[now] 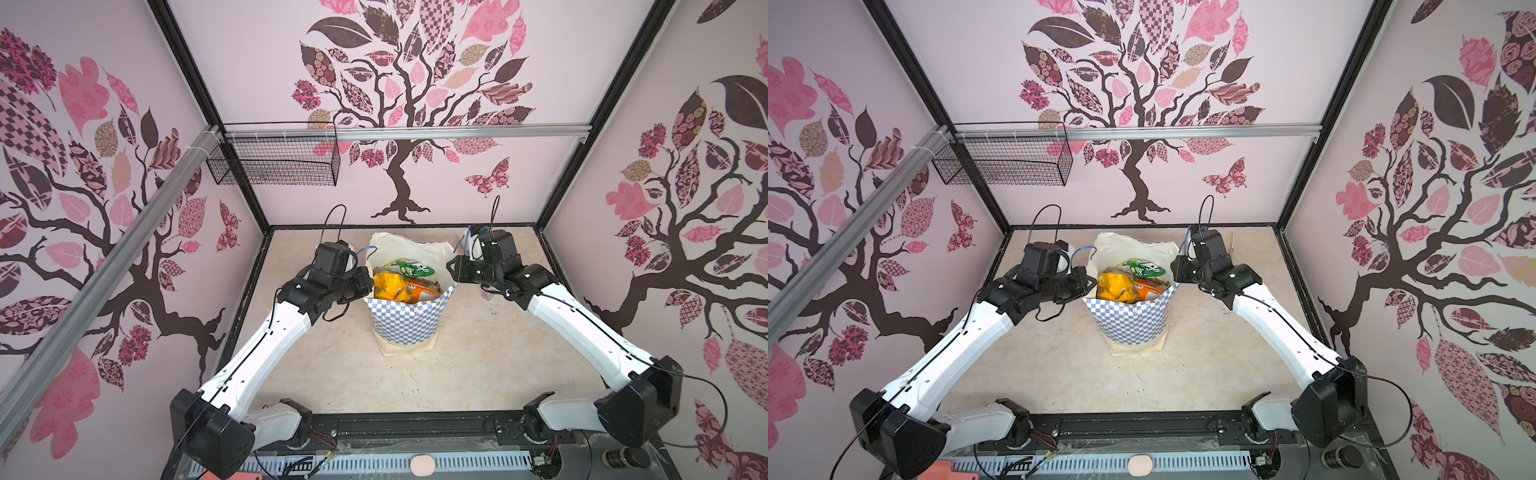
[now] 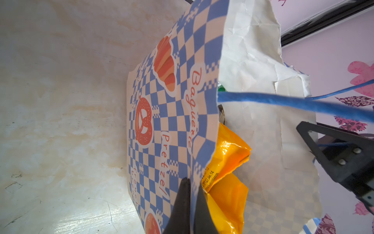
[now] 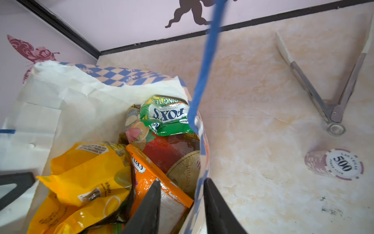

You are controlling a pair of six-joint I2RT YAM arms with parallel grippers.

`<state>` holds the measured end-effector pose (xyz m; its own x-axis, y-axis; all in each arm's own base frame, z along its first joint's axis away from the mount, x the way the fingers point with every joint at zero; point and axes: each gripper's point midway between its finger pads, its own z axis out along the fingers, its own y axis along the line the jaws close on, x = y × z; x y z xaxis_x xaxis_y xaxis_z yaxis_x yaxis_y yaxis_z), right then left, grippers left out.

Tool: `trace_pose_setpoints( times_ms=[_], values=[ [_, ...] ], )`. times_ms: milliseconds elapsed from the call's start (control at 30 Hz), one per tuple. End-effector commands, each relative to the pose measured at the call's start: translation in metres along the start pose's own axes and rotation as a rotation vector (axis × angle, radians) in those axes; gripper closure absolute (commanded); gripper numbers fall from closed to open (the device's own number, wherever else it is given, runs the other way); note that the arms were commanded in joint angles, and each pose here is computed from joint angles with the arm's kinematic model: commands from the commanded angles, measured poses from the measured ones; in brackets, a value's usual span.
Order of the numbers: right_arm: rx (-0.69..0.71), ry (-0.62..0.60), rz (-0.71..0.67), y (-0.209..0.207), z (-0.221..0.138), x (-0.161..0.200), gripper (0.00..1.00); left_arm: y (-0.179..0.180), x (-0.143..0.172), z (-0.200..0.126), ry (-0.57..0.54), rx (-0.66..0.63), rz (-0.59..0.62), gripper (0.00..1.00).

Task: Take the snacks out of the paper bag
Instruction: Move the paper bag to the center of the table, then pick up the snack from the paper bag.

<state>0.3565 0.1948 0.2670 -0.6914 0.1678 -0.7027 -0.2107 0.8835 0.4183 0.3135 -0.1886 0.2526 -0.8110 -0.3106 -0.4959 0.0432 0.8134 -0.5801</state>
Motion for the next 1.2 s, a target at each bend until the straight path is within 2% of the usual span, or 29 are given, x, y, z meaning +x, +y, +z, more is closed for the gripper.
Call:
trace_pose_setpoints(
  times_ms=[0, 67, 133, 233, 467, 700, 900, 1000, 1167],
  values=[
    [-0.049, -0.066, -0.015, 0.014, -0.021, -0.015, 0.44, -0.024, -0.030, -0.018, -0.153, 0.089, 0.048, 0.81],
    [-0.047, -0.083, -0.019, 0.015, -0.026, -0.022, 0.37, -0.019, -0.032, -0.020, -0.179, 0.065, 0.057, 0.67],
    [-0.030, -0.106, -0.016, 0.016, -0.034, -0.032, 0.34, -0.015, -0.035, -0.025, -0.206, 0.045, 0.080, 0.56],
    [-0.029, -0.135, -0.017, 0.021, -0.048, -0.045, 0.31, -0.012, -0.042, -0.039, -0.262, 0.016, 0.125, 0.45],
    [-0.102, -0.186, 0.005, 0.047, -0.085, -0.072, 0.28, -0.012, -0.056, -0.085, -0.383, -0.038, 0.229, 0.38],
    [-0.112, -0.201, -0.079, 0.091, -0.115, -0.086, 0.26, -0.034, -0.053, -0.145, -0.442, 0.037, 0.293, 0.33],
    [-0.138, -0.083, -0.155, 0.126, -0.098, -0.068, 0.25, -0.057, -0.031, -0.194, -0.427, 0.147, 0.458, 0.24],
    [-0.151, -0.008, -0.221, 0.146, -0.081, -0.050, 0.25, -0.057, -0.020, -0.214, -0.431, 0.160, 0.516, 0.17],
    [-0.154, 0.108, -0.299, 0.172, -0.044, -0.018, 0.27, -0.050, 0.006, -0.220, -0.374, 0.171, 0.621, 0.13]
  ],
)
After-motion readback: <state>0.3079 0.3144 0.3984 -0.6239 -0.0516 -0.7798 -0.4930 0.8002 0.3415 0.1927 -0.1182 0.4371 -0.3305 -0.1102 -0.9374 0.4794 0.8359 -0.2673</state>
